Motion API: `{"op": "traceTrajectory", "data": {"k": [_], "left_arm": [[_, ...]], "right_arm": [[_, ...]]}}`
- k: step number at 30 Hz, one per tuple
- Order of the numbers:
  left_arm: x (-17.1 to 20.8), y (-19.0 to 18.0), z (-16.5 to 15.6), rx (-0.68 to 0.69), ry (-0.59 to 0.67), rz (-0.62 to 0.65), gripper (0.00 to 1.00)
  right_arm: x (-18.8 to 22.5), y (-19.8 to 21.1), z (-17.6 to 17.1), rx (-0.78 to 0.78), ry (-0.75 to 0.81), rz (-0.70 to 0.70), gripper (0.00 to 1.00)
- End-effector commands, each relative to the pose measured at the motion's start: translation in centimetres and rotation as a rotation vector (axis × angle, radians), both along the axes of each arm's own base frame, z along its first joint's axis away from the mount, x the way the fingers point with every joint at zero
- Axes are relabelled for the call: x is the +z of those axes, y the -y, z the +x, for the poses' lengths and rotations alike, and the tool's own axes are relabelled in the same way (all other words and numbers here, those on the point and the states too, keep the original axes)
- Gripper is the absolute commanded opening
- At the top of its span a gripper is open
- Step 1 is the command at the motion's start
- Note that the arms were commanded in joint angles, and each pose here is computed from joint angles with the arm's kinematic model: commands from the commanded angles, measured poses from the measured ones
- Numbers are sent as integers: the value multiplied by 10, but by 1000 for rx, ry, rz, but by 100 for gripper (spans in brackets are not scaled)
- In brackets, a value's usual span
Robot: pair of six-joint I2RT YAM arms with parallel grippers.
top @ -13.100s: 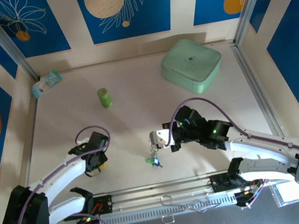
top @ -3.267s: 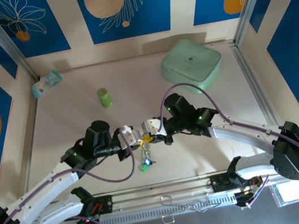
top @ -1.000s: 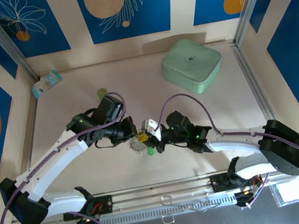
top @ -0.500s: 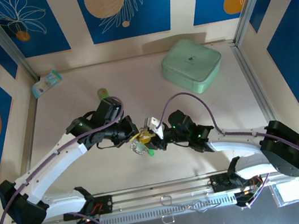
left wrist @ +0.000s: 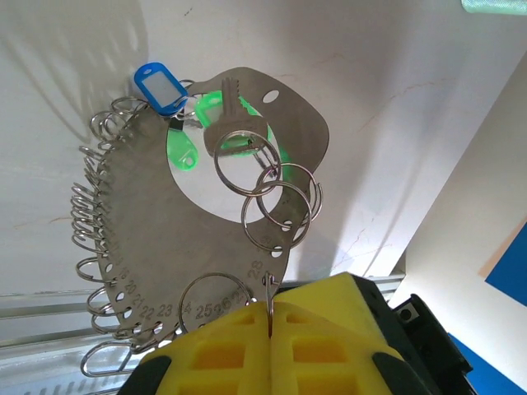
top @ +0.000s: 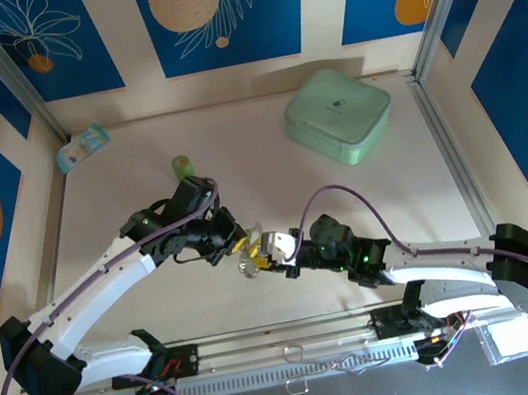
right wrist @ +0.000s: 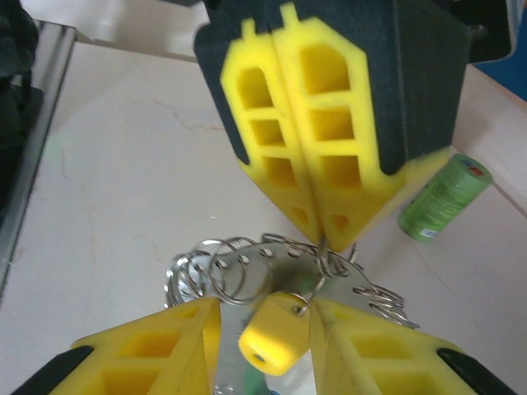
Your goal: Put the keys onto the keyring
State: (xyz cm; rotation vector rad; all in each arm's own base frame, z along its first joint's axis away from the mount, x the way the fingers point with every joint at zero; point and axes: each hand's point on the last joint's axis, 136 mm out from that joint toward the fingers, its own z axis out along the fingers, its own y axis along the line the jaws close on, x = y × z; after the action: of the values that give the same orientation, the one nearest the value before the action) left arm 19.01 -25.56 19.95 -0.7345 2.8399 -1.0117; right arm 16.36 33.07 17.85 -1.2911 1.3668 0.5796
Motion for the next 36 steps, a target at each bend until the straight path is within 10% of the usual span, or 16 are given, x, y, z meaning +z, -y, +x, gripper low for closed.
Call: {"op": "traceTrajectory", "data": {"k": [1, 36], "left_arm": [[7, -7, -2, 88, -42, -30, 0], [11, -5, -4, 99, -56, -69, 0]], "right_arm": [[27, -2, 14, -61, 87, 50, 35], [40, -27, 34, -74, 147, 79, 10]]}}
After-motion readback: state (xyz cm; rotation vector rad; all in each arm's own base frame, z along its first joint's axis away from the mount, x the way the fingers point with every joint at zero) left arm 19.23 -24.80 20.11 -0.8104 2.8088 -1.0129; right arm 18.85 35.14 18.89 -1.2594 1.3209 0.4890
